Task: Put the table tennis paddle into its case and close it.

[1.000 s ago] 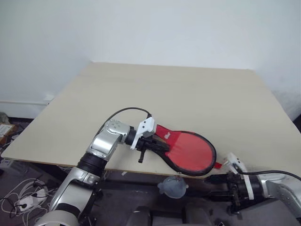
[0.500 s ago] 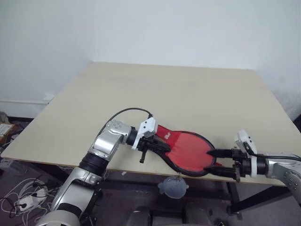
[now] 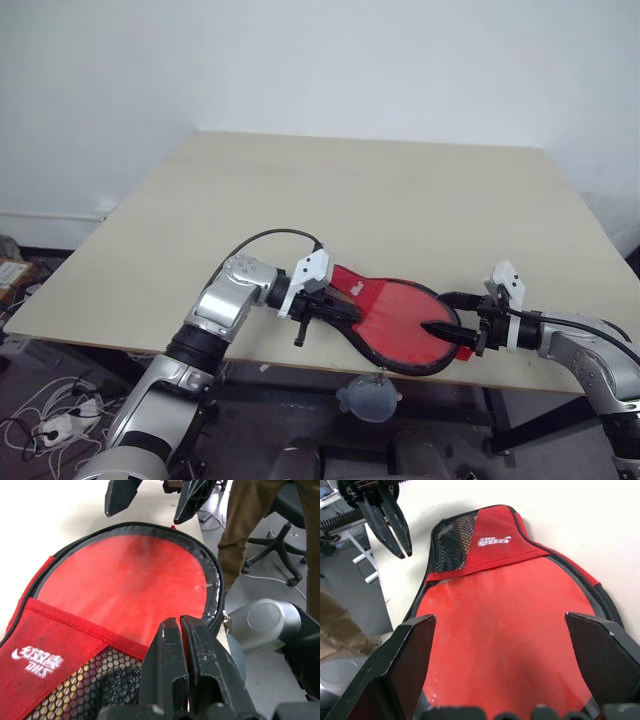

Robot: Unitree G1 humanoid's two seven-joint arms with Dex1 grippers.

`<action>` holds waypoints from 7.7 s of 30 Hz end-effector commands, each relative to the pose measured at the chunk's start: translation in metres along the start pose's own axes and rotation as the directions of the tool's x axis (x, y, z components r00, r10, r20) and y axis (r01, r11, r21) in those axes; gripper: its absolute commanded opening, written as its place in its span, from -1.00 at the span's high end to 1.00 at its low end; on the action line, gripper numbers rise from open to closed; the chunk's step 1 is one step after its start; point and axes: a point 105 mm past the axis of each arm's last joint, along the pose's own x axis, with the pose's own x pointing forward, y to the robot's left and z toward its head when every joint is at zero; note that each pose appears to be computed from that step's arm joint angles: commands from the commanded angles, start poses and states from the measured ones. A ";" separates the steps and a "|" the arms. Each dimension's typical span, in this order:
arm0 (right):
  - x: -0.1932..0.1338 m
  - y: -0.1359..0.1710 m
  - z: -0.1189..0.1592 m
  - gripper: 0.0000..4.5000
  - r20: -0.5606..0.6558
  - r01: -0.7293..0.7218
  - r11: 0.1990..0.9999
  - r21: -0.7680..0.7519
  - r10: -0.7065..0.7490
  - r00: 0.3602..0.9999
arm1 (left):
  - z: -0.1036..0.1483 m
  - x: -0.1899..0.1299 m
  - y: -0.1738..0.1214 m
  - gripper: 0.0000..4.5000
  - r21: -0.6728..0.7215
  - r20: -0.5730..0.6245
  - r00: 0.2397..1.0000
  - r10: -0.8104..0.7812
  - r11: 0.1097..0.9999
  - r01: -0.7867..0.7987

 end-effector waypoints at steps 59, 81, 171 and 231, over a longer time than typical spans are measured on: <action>0.007 -0.035 -0.038 0.24 -0.196 0.243 0.905 0.350 -0.183 0.963 | 0.006 -0.001 -0.007 1.00 0.169 -0.092 0.993 -0.071 0.982 0.086; 0.013 -0.079 -0.011 0.99 -0.095 0.397 0.852 0.340 -0.389 0.916 | 0.005 0.002 -0.005 1.00 0.177 -0.092 0.994 -0.057 0.982 0.072; -0.001 -0.108 0.050 -0.42 0.261 0.579 0.814 0.042 -0.568 0.780 | 0.039 0.002 0.018 1.00 0.083 0.148 0.985 0.083 0.992 -0.096; 0.037 -0.079 -0.016 1.00 -0.050 0.432 0.902 0.008 -0.431 0.901 | 0.025 0.069 0.002 -0.35 0.042 -0.058 0.976 -0.210 0.976 0.212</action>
